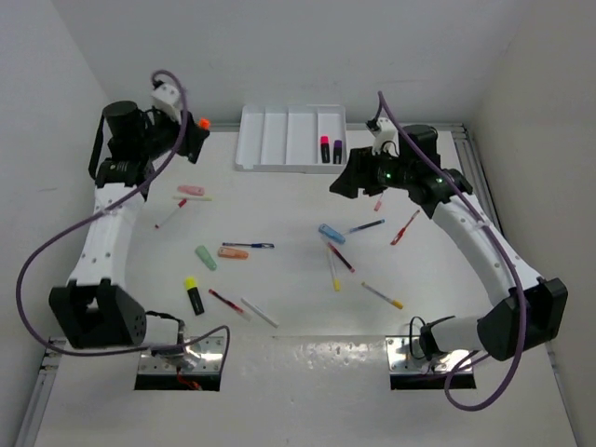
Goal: Sort the stationery into containers
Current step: Grab a piece of stationery with the left arm, then pass the stationery from the left arm to the right, then place the stationery into the container, then grab a piece of stationery with the left arm
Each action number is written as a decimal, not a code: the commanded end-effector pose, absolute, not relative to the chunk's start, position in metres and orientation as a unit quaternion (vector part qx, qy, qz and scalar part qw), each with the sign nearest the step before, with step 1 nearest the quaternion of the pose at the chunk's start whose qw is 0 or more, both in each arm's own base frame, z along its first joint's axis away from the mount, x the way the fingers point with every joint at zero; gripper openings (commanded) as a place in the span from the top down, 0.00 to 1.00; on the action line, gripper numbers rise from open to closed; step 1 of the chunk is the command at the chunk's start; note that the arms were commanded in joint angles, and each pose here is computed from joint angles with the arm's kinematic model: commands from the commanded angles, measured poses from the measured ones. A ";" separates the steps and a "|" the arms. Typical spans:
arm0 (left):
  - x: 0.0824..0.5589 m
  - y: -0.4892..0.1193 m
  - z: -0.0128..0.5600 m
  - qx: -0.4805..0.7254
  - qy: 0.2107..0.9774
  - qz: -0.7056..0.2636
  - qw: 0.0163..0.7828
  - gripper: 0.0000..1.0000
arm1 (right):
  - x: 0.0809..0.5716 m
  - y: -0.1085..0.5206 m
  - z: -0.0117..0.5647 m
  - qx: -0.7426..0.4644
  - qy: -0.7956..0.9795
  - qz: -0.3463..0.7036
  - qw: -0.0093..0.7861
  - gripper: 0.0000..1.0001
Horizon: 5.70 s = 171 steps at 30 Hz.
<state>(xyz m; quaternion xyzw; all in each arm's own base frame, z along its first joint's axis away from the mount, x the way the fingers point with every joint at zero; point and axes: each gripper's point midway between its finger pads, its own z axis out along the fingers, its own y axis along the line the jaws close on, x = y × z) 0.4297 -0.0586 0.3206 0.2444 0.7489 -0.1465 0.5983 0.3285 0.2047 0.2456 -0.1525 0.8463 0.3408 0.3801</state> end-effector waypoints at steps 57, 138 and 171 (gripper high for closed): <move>0.356 -0.136 0.404 -0.165 0.652 -0.569 0.473 1.00 | 0.349 0.420 0.349 -0.240 0.735 0.287 0.565 0.74; 0.392 0.025 0.235 -0.019 0.859 -0.040 0.510 0.00 | 0.689 0.194 0.161 -0.010 0.776 0.151 0.612 0.32; 0.174 0.001 0.050 0.835 0.519 -0.122 0.135 0.24 | 0.339 0.191 0.180 -0.173 0.872 0.295 0.349 0.47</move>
